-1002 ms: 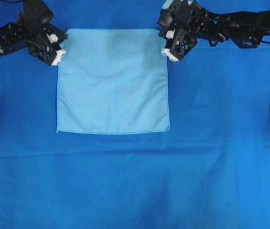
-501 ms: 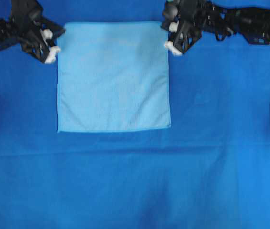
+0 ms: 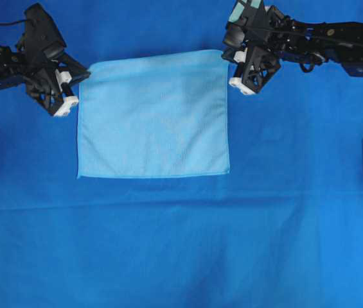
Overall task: Fold the light blue towel.
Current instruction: 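Pull both held corners toward the bottom edge, folding the towel in half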
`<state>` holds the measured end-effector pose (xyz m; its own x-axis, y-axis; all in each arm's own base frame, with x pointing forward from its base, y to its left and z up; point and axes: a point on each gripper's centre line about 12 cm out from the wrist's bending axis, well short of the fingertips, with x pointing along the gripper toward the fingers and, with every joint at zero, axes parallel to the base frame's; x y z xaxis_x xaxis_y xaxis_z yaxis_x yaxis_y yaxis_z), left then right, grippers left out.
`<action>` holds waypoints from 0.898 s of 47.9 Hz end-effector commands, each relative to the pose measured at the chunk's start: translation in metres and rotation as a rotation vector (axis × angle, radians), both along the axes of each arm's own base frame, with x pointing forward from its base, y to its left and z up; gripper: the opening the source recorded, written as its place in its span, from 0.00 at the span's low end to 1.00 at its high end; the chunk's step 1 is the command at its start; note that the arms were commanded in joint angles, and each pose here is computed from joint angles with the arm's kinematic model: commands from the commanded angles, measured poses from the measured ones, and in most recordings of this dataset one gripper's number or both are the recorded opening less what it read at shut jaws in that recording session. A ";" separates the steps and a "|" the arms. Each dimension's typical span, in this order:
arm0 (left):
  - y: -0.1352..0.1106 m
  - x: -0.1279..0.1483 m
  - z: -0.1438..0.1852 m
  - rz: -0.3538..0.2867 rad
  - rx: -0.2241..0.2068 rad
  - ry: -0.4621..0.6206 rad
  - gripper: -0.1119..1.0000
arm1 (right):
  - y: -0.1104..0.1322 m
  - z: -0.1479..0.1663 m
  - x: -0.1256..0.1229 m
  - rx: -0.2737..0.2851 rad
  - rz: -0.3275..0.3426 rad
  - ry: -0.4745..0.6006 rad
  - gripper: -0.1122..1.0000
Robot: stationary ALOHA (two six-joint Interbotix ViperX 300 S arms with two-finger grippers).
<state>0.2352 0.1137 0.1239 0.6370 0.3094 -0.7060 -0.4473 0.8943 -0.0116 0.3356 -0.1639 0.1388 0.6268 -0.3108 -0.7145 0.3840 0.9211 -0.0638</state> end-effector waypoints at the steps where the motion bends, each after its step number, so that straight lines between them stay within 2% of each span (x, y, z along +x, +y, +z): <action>1: -0.014 0.003 0.007 -0.054 0.001 -0.008 0.12 | 0.015 0.015 0.001 -0.010 0.034 -0.028 0.13; 10: -0.055 0.007 0.009 -0.183 -0.033 0.003 0.12 | 0.058 0.015 0.002 0.035 0.110 -0.009 0.13; 17: -0.084 0.010 0.006 -0.249 -0.088 0.017 0.12 | 0.088 0.009 0.004 0.083 0.152 0.017 0.13; 26: -0.109 0.008 0.002 -0.291 -0.145 0.036 0.12 | 0.113 0.007 0.006 0.135 0.166 0.013 0.13; 32: -0.116 0.005 -0.001 -0.314 -0.152 0.046 0.12 | 0.122 0.005 0.007 0.153 0.173 0.012 0.13; 43: -0.117 0.005 -0.007 -0.316 -0.156 0.066 0.12 | 0.126 0.000 0.005 0.181 0.153 0.011 0.13</action>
<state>0.2384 -0.0024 0.1161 0.6320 -0.0073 -0.7749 -0.1598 0.9772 -0.1396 0.3384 -0.0376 0.1322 0.6288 -0.0772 -0.7737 0.2366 0.9669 0.0958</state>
